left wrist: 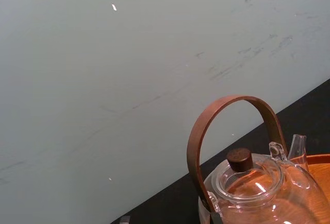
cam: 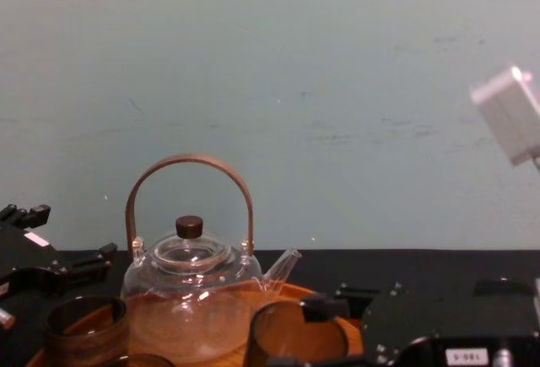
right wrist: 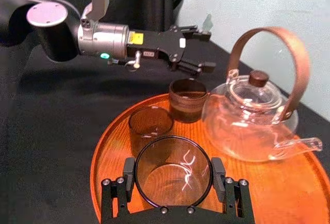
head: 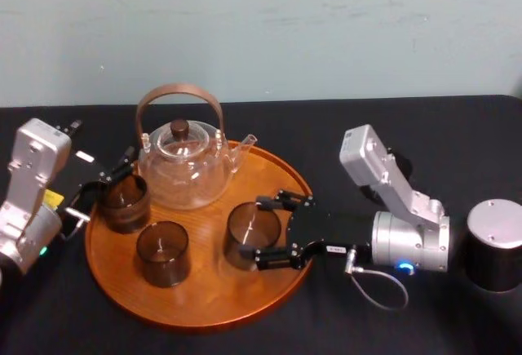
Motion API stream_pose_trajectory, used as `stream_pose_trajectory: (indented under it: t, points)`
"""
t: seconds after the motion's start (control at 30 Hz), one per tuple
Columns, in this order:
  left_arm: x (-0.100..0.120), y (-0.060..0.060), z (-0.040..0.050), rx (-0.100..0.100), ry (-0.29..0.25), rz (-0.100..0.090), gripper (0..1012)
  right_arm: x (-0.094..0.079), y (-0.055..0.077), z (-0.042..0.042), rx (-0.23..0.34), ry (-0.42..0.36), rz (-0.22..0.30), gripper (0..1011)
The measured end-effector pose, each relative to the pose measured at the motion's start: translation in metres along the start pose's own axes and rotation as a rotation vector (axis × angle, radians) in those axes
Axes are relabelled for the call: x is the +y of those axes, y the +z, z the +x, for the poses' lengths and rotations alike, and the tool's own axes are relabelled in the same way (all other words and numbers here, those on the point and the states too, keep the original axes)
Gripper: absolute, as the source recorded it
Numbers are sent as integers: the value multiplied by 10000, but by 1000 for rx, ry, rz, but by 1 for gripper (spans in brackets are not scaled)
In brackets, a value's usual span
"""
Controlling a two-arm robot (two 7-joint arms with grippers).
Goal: Pick up the glass from the table and place it on the tray.
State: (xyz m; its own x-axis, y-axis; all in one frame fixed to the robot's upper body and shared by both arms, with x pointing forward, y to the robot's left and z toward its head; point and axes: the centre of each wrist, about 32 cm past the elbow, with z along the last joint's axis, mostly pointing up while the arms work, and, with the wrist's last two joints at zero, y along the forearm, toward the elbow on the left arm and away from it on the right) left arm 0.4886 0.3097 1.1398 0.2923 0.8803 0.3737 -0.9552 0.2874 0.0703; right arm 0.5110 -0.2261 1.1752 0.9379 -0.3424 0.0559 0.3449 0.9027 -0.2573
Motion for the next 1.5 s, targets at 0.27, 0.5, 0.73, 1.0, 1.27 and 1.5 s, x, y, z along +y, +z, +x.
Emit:
stream_pose_trajectory:
  t: [0.27, 0.5, 0.73, 1.0, 1.27, 1.5]
  points:
    - [0, 0, 0, 0, 0, 0, 1001, 73, -112, -12, 16, 27, -22, 902]
    - [0, 0, 0, 0, 0, 0, 1001, 86, -173, -21, 24, 31, -39, 902]
    - [0, 0, 0, 0, 0, 0, 1001, 101, -225, -26, 31, 31, -53, 901]
    - [0, 0, 0, 0, 0, 0, 1001, 122, -250, -31, 35, 27, -61, 901]
    - [0, 0, 0, 0, 0, 0, 1002, 131, -266, -37, 41, 20, -68, 902]
    - [0, 0, 0, 0, 0, 0, 1001, 136, -273, -46, 41, 14, -78, 901]
